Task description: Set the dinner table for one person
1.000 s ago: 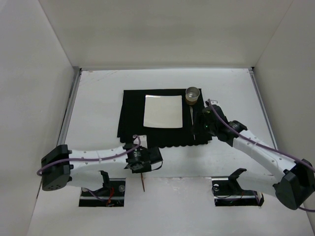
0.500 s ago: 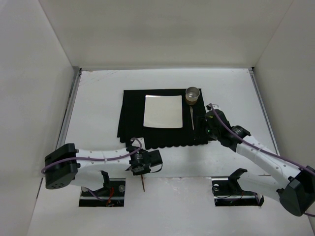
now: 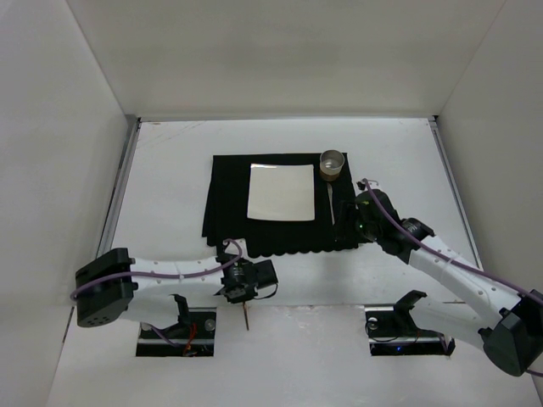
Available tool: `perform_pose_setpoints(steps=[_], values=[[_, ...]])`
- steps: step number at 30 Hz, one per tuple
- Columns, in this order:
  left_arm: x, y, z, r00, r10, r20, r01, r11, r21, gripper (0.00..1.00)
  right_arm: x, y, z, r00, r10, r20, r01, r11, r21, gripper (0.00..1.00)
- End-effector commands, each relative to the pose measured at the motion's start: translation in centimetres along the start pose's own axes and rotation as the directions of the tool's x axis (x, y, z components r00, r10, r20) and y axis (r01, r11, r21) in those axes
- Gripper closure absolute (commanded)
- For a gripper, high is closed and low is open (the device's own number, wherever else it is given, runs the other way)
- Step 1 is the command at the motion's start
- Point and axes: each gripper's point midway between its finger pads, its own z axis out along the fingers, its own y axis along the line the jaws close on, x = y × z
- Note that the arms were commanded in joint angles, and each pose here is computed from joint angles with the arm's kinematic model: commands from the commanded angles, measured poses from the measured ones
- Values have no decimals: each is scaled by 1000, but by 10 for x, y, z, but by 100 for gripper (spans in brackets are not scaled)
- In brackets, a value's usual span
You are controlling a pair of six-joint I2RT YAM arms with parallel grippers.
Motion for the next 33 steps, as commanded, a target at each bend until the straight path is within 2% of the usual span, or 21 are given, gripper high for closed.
perform_pose_setpoints(steps=[1,5,10,14,18,23,28,33], values=[[5,6,-10,999,1,-44,-1,1000,9,97,-7,9,-4,1000,8,28,-7,999,-37,35],[-17,8,-30,1000,14,-7,-14,1000,26,98,-8,10,-4,1000,10,30,-9,999,-44,35],[-74,3,-55,997,27,71,-31,998,57,98,-9,20,-6,999,31,28,-28,995,-92,35],[-123,-8,-54,990,77,115,-83,995,56,98,-14,32,-11,998,40,40,-35,990,-136,35],[-171,-18,-47,975,162,150,-169,985,33,98,-10,37,-11,999,29,37,-23,989,-148,34],[-214,-23,-26,959,247,141,-251,968,11,97,-6,36,-13,999,28,37,-22,988,-154,34],[-245,-14,-4,968,211,135,-212,977,-5,96,0,32,-15,999,22,33,-17,988,-152,34],[-258,-19,16,979,164,124,-168,986,16,96,0,29,-15,999,26,33,-21,989,-149,34]])
